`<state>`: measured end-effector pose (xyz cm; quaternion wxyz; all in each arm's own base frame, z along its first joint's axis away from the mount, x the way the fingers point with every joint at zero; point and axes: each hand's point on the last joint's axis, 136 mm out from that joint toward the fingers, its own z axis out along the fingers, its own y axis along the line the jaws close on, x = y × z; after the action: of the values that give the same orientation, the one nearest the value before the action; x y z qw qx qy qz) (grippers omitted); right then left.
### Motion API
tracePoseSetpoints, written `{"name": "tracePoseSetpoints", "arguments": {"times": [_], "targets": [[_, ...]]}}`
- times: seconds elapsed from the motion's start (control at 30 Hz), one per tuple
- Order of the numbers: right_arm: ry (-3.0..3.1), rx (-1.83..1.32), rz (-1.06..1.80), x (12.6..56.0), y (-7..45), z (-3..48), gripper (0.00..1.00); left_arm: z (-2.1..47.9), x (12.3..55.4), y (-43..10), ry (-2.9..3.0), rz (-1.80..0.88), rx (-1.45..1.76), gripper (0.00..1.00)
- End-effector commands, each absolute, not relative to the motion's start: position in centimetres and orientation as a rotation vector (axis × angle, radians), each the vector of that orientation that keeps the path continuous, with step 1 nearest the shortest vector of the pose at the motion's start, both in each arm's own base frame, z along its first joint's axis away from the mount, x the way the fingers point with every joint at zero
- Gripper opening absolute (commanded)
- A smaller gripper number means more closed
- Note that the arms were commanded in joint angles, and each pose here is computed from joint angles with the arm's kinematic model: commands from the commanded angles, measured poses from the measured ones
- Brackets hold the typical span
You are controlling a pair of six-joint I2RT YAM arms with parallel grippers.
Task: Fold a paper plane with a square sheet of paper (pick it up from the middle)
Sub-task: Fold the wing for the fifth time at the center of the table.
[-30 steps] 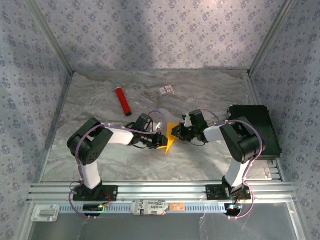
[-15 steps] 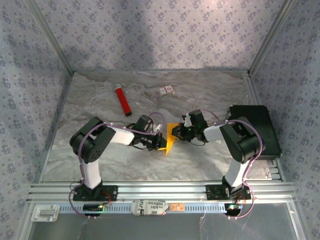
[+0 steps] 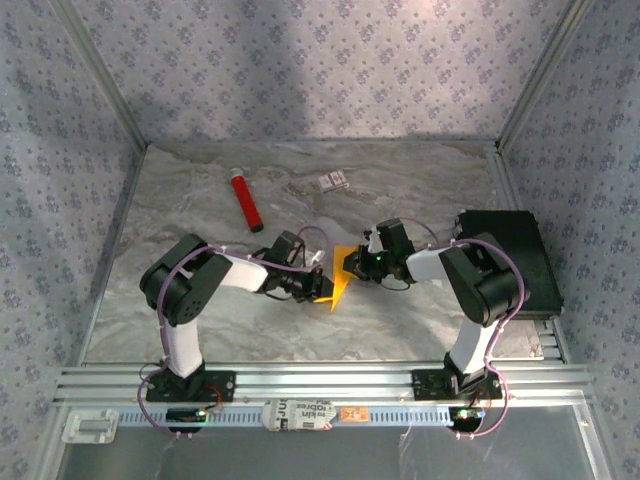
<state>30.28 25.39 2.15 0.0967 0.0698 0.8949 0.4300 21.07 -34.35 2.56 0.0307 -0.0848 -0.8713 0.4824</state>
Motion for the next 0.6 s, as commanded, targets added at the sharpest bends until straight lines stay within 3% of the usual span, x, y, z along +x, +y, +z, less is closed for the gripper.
{"name": "tracePoseSetpoints", "arguments": {"times": [0.0,0.13,0.2,0.3,0.43,0.5,0.57], "targets": [[2.819,0.278,1.067,28.1,23.8,-2.8,0.12,1.6,18.4,-33.4,-2.611,1.404,-0.262,0.1],[2.828,0.281,1.058,28.1,23.7,-3.0,0.12,1.3,17.9,-33.2,-2.599,1.389,-0.275,0.14],[2.826,0.282,1.058,28.1,23.7,-2.9,0.12,1.2,17.7,-33.1,-2.603,1.381,-0.285,0.04],[2.828,0.289,1.053,28.1,23.6,-3.0,0.12,1.3,17.5,-33.0,-2.591,1.384,-0.297,0.0],[2.829,0.287,1.052,28.1,23.7,-3.0,0.12,1.0,16.9,-32.7,-2.584,1.361,-0.302,0.0],[2.829,0.287,1.05,28.1,23.6,-3.0,0.12,0.9,16.6,-32.6,-2.576,1.354,-0.3,0.08],[2.831,0.291,1.042,28.0,23.6,-3.0,0.12,1.0,16.3,-32.6,-2.574,1.355,-0.309,0.07]]}}
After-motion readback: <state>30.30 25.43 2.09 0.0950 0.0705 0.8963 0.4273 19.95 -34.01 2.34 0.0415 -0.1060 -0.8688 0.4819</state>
